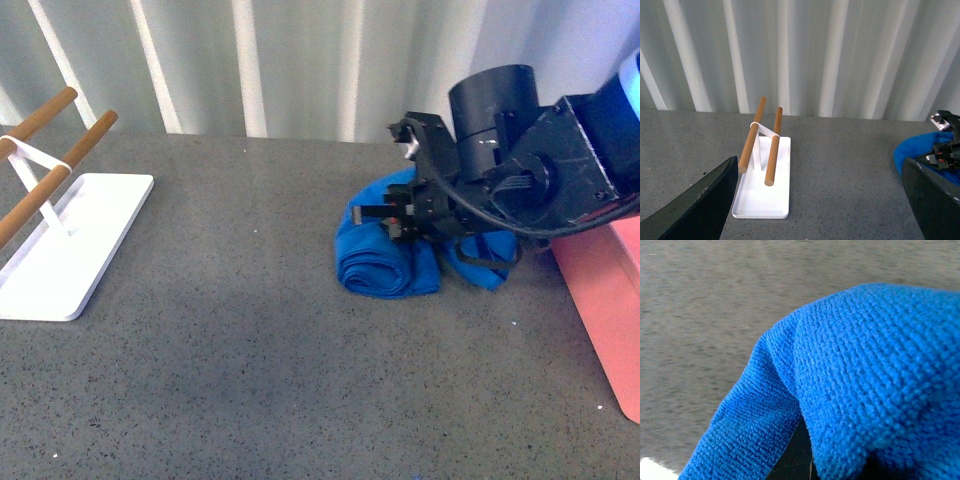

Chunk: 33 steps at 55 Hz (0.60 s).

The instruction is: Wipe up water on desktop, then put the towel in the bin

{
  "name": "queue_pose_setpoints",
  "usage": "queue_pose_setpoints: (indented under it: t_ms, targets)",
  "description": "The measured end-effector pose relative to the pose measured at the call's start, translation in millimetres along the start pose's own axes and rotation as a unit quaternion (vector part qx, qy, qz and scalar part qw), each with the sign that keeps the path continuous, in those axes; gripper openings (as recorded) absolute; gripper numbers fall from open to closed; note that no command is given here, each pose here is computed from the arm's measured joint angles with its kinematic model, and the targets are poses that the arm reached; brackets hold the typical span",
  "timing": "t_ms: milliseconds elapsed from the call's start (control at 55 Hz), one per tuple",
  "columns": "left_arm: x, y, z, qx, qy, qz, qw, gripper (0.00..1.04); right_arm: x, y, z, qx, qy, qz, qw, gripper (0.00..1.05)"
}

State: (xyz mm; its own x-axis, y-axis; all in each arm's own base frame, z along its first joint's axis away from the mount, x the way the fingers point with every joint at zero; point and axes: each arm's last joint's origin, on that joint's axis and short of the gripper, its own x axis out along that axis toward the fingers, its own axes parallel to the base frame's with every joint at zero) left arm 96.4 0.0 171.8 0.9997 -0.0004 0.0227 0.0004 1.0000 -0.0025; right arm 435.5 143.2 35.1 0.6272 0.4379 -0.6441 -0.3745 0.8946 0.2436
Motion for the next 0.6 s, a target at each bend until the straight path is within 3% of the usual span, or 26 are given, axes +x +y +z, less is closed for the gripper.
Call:
queue_pose_setpoints:
  t_ms: [127, 255, 509, 600]
  targets:
    - [0.0, 0.0, 0.0, 0.000, 0.000, 0.000, 1.000, 0.98, 6.6, 41.3, -5.0, -0.028, 0.017, 0.086, 0.996, 0.04]
    - [0.0, 0.0, 0.0, 0.000, 0.000, 0.000, 1.000, 0.98, -5.8, 70.5, -32.3, -0.041, 0.071, 0.109, 0.991, 0.04]
    - [0.0, 0.0, 0.0, 0.000, 0.000, 0.000, 1.000, 0.98, -71.3, 62.2, -75.9, -0.058, 0.164, 0.093, 0.980, 0.04]
    - [0.0, 0.0, 0.0, 0.000, 0.000, 0.000, 1.000, 0.98, -92.2, 55.1, -80.5, -0.080, 0.178, 0.086, 0.977, 0.04]
